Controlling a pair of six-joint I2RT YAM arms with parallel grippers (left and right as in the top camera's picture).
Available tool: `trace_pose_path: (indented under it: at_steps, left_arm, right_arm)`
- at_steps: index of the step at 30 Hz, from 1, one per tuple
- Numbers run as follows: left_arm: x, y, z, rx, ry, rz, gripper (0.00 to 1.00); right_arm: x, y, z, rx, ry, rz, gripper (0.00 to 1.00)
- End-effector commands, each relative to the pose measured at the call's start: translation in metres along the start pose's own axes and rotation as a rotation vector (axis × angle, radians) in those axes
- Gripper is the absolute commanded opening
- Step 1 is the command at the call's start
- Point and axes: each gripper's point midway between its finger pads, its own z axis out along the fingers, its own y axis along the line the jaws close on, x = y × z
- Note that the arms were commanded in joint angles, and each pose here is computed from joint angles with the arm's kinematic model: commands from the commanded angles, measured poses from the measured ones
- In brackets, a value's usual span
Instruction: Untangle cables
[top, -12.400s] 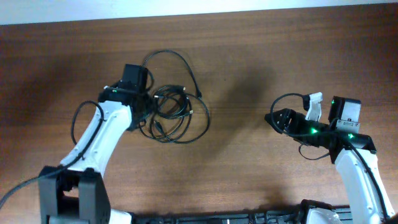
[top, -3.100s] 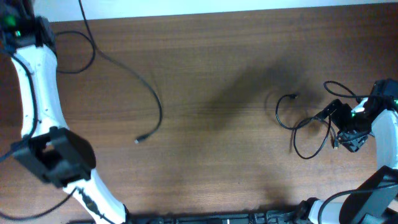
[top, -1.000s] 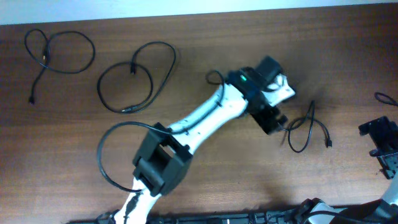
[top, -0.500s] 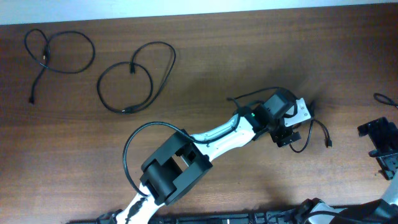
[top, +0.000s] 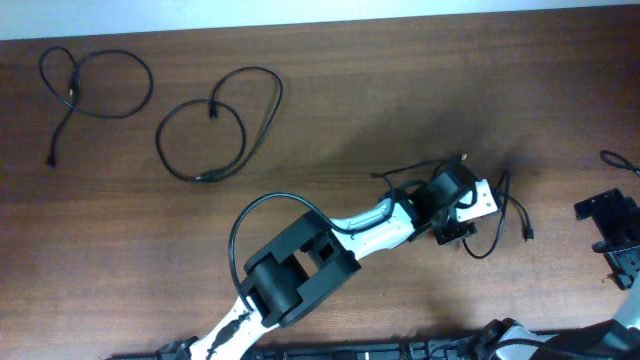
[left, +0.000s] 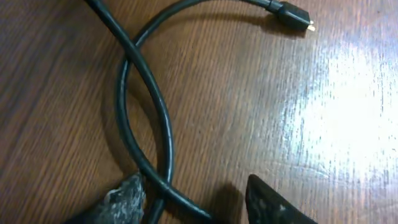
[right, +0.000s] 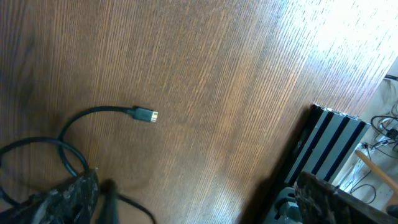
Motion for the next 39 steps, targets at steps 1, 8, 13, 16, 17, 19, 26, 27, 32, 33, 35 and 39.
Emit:
trace_pose_path:
  at_steps: [1, 8, 13, 16, 17, 19, 26, 27, 32, 33, 35, 39]
  left_arm:
    - [0.044, 0.01, 0.01, -0.089, 0.141, -0.017, 0.01]
    - [0.065, 0.123, -0.066, -0.529, 0.196, -0.419, 0.0]
    - [0.098, 0.181, -0.155, -0.698, 0.12, -1.069, 0.0]
    - [0.108, 0.184, -0.167, -0.688, 0.117, -1.219, 0.24]
    - [0.107, 0.182, -0.165, -0.672, 0.12, -1.219, 0.44]
    - [0.102, 0.18, -0.165, -0.631, 0.147, -1.115, 0.67]
    - [0.036, 0.19, -0.211, -0.559, 0.103, -0.526, 0.99]
    - [0.037, 0.181, -0.205, -0.488, 0.141, -0.406, 0.99]
    - [0.013, 0.184, -0.219, -0.509, 0.034, -0.56, 0.99]
    - [0.003, 0.184, -0.226, -0.505, -0.006, -0.598, 0.99]
    - [-0.031, 0.174, -0.236, -0.426, -0.11, -0.569, 0.99]
    - [-0.042, 0.159, -0.21, -0.363, -0.124, -0.534, 0.99]
  right_arm:
    - [0.001, -0.002, 0.002, 0.005, 0.005, 0.009, 0.99]
    - [0.001, -0.002, 0.002, 0.004, 0.006, 0.009, 0.99]
    - [0.0, -0.001, 0.002, 0.001, 0.0, 0.009, 0.99]
    - [0.0, -0.001, 0.002, 0.001, 0.0, 0.009, 0.98]
    - [0.0, -0.001, 0.002, 0.001, 0.0, 0.009, 0.99]
    - [0.0, -0.001, 0.002, 0.001, 0.0, 0.009, 0.99]
    - [0.0, -0.001, 0.002, 0.001, 0.0, 0.009, 0.99]
    - [0.0, -0.001, 0.002, 0.001, 0.0, 0.009, 0.99]
    - [-0.001, -0.001, 0.002, 0.0, -0.002, 0.009, 0.99]
    - [-0.002, 0.0, 0.002, -0.002, -0.006, 0.009, 0.99]
    - [-0.002, 0.0, 0.002, -0.002, -0.007, 0.009, 0.99]
    - [-0.002, 0.0, 0.002, -0.003, -0.007, 0.009, 0.99]
